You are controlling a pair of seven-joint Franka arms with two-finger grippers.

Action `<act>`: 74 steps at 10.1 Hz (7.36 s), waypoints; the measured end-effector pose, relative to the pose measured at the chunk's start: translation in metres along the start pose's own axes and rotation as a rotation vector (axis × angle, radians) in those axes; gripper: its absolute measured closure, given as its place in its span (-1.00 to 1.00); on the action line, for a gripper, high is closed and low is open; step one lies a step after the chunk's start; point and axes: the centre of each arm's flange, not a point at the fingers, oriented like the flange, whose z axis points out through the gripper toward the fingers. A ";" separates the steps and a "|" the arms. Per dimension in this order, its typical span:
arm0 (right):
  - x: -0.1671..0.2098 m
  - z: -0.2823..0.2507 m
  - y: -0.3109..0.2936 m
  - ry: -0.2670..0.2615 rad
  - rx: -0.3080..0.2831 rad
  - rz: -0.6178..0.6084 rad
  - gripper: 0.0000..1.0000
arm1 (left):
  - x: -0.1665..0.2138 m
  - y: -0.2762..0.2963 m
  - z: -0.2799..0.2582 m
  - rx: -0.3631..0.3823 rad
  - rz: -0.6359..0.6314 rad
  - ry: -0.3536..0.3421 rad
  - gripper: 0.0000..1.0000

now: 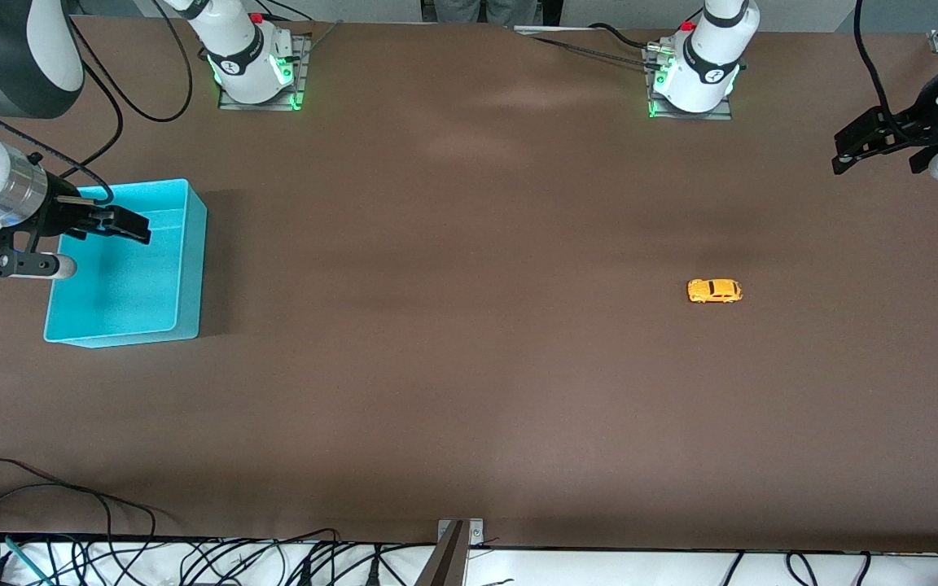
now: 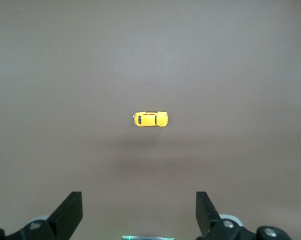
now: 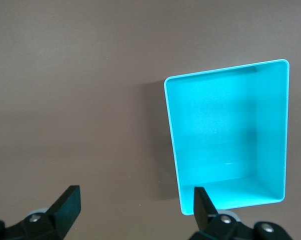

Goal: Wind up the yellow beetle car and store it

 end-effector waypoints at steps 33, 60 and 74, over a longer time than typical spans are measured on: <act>0.003 -0.003 0.000 0.020 -0.036 0.099 -1.00 | 0.000 0.000 0.001 0.000 0.000 -0.004 -1.00; 0.008 -0.036 -0.002 0.087 -0.007 0.088 -1.00 | 0.026 -0.028 0.102 0.032 -0.046 -0.113 -1.00; 0.008 -0.036 -0.001 0.087 -0.007 0.089 -1.00 | 0.026 -0.039 0.293 0.012 -0.055 0.055 -1.00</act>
